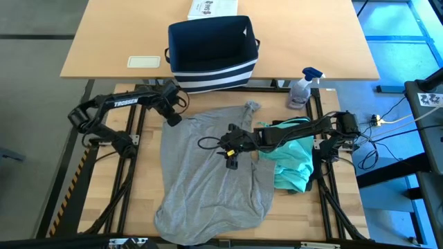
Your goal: Fold Laundry from Bin
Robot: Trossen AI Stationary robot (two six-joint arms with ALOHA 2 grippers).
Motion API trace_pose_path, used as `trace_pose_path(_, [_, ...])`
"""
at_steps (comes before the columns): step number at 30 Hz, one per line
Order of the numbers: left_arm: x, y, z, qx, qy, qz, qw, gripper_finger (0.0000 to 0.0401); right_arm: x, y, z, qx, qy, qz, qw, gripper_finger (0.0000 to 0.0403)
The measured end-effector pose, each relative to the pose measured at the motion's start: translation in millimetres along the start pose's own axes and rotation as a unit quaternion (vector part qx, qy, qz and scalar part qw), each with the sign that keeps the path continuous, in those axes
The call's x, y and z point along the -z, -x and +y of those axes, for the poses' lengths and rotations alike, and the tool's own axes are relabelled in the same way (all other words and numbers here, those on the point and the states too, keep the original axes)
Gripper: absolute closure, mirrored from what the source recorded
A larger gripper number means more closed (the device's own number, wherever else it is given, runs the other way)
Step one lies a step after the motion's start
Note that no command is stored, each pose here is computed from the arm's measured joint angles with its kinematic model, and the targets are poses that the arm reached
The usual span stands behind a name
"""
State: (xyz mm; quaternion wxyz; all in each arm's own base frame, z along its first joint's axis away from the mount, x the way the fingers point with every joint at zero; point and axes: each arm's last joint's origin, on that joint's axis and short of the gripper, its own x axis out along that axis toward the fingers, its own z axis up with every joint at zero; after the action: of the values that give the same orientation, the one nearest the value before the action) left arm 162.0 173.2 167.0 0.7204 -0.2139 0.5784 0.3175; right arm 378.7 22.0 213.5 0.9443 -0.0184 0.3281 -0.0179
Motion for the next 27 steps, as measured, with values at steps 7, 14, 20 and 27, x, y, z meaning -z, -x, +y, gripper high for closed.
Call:
trace_pose_path(7, [-5.0,50.8,0.6,-0.098,0.022,-0.08,0.992,0.0399,0.0,0.0,0.0,0.0,0.0,0.0,1.0,0.0215])
trace_pose_path(14, [6.8,73.2,2.6,-0.19,0.057,-0.094,0.976,0.04,0.0,0.0,0.0,0.0,0.0,0.0,1.0,0.0215])
trace_pose_path(20, [16.5,71.7,6.7,-0.264,0.074,-0.057,0.96,0.0401,0.0,0.0,0.0,0.0,-0.001,0.0,1.0,0.0215])
trace_pose_path(27, [9.9,62.3,3.3,-0.155,0.085,-0.056,0.983,0.0393,-0.1,0.0,-0.8,0.013,-0.001,0.0,1.0,0.0215])
